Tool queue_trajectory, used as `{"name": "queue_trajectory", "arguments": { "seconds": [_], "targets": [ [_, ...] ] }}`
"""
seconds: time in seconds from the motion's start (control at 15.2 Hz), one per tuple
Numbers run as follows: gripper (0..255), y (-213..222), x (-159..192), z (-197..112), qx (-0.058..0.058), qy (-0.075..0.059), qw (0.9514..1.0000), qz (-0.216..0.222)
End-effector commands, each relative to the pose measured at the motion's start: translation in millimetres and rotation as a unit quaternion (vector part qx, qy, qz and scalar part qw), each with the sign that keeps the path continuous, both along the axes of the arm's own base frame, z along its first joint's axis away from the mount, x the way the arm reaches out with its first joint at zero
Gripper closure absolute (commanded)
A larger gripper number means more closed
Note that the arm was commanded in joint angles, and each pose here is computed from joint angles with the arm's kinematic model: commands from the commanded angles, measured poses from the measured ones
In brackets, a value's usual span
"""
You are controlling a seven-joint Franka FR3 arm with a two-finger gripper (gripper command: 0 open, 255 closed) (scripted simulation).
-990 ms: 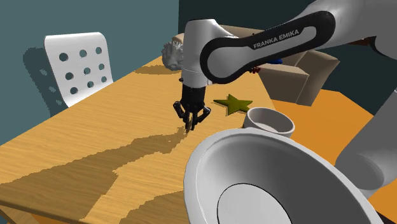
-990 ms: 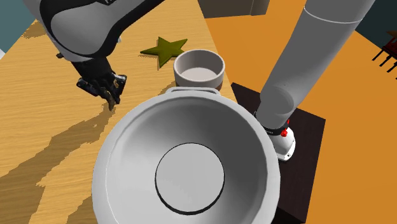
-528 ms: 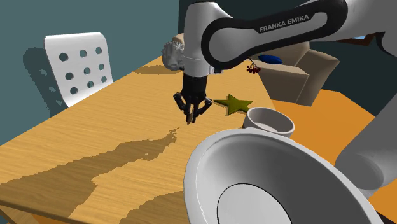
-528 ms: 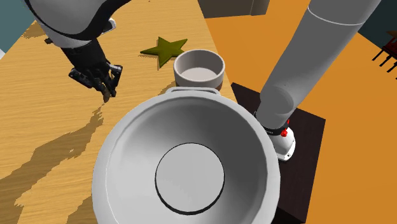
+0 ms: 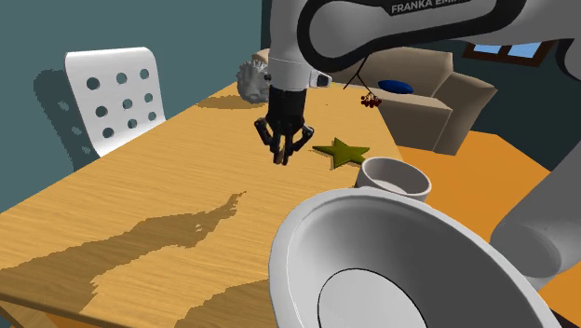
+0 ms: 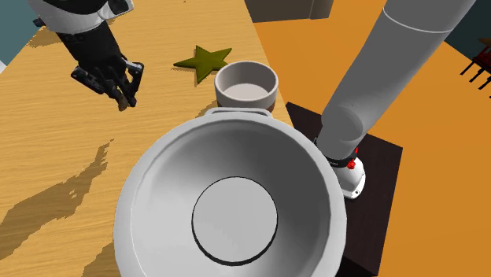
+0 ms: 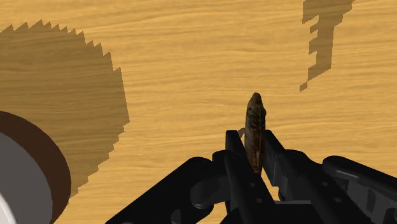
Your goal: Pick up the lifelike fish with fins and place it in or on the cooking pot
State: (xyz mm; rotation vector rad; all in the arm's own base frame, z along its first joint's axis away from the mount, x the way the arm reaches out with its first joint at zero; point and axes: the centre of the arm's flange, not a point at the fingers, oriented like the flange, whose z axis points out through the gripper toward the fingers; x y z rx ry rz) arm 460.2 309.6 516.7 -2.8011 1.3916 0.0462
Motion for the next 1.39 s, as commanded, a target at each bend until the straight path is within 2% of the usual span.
{"name": "queue_trajectory", "arguments": {
  "seconds": [0.0,1.25,1.32],
  "targets": [
    [255,0.7,-0.6,11.9,0.0,0.0,1.0,0.0],
    [255,0.7,-0.6,110.8,0.0,0.0,1.0,0.0],
    [255,3.5,-13.5,110.6,0.0,0.0,1.0,0.0]
  ]
}}
